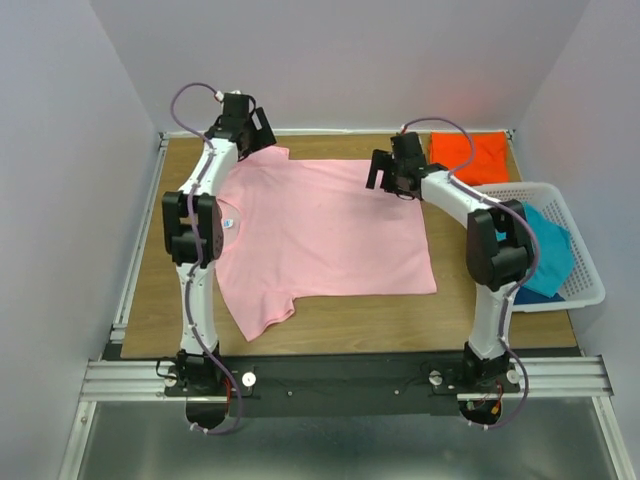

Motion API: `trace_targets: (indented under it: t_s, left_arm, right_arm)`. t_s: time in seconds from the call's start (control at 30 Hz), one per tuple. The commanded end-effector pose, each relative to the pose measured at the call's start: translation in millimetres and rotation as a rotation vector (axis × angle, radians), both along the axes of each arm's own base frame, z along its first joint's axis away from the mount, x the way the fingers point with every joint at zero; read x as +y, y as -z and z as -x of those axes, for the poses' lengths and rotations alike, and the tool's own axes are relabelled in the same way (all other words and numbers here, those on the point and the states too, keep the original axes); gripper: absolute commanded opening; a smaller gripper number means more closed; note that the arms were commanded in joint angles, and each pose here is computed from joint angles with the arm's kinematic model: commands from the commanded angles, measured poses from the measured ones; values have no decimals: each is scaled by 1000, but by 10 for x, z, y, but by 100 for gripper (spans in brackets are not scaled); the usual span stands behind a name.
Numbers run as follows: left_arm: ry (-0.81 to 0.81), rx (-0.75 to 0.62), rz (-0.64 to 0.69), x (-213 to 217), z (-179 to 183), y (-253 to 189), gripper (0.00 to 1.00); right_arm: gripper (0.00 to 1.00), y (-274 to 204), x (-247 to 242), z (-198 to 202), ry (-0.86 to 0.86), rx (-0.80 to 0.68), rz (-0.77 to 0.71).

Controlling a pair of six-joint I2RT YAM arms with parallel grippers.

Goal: Fold and stack the t-shirts
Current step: Flatten the tshirt out, then fold the tshirt

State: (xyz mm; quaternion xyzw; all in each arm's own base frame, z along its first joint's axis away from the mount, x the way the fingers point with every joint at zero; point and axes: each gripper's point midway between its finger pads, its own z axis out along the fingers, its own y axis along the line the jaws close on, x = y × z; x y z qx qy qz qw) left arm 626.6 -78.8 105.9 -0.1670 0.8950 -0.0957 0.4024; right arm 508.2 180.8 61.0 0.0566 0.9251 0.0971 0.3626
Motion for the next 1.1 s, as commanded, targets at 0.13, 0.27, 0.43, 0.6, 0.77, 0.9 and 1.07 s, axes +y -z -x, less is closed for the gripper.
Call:
trace_targets:
  t_s: [0.13, 0.27, 0.43, 0.6, 0.77, 0.9, 1.07]
  left_arm:
    - [-9, -133, 36, -333, 1069, -1017, 98]
    - [-44, -77, 108, -486, 2062, -613, 98]
    - [-41, 23, 174, -676, 3045, -96, 98]
    - [2, 197, 245, -968, 4038, 382, 98]
    - [-16, 330, 286, -1103, 4612, 529, 98]
    - [-96, 408, 321, -1164, 4838, 595, 98]
    - [-220, 478, 272, -1019, 4935, 739, 98]
  right_arm:
    - [100, -717, -211, 604, 41, -80, -68]
    - [100, -709, -455, 1112, 134, -87, -101]
    - [100, -795, -697, 1429, 258, -136, -129]
    - [100, -870, -749, 1546, 263, -169, -146]
    - [100, -869, -734, 1562, 243, -167, -143]
    - [100, -843, -727, 1555, 231, -160, -133]
    - [100, -809, -741, 1551, 229, -155, -117]
